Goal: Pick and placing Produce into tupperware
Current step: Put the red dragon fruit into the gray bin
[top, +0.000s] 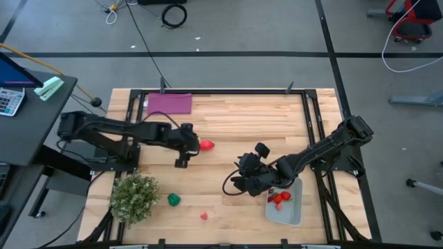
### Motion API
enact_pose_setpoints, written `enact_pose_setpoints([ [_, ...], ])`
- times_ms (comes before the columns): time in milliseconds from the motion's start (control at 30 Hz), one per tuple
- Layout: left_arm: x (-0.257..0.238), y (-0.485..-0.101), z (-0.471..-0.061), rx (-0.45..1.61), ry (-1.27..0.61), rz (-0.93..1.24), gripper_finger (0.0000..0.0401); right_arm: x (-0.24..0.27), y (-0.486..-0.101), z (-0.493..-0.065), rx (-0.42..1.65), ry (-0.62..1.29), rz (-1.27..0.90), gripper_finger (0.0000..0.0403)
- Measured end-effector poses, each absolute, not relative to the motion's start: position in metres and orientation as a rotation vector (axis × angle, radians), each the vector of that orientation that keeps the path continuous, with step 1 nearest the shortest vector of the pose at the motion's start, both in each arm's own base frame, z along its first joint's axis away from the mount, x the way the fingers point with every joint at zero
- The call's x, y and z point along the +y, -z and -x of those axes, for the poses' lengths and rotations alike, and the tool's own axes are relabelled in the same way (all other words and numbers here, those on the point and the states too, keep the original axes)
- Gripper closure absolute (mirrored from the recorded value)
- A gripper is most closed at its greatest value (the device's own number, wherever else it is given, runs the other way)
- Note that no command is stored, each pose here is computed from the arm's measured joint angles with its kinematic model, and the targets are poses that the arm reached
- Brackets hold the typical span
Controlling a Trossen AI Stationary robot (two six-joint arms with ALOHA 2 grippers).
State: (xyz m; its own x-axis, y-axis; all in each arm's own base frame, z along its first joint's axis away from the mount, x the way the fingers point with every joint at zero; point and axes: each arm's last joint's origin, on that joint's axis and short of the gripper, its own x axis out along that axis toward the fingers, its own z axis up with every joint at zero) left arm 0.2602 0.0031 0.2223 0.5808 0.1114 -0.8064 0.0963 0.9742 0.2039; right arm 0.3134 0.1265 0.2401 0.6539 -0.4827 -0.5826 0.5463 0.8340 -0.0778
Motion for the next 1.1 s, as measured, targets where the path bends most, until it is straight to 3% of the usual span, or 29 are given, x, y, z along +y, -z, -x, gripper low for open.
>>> enact_pose_setpoints([
  [500,0.041,-0.168,-0.294,1.041,-0.073,-0.247,0.0095,0.122,-0.240,-0.314,0.637,0.596,-0.101,0.0282],
  [1100,0.047,-0.155,-0.303,1.013,-0.021,-0.159,0.0090,0.123,-0.240,-0.314,0.636,0.595,-0.103,0.0282],
])
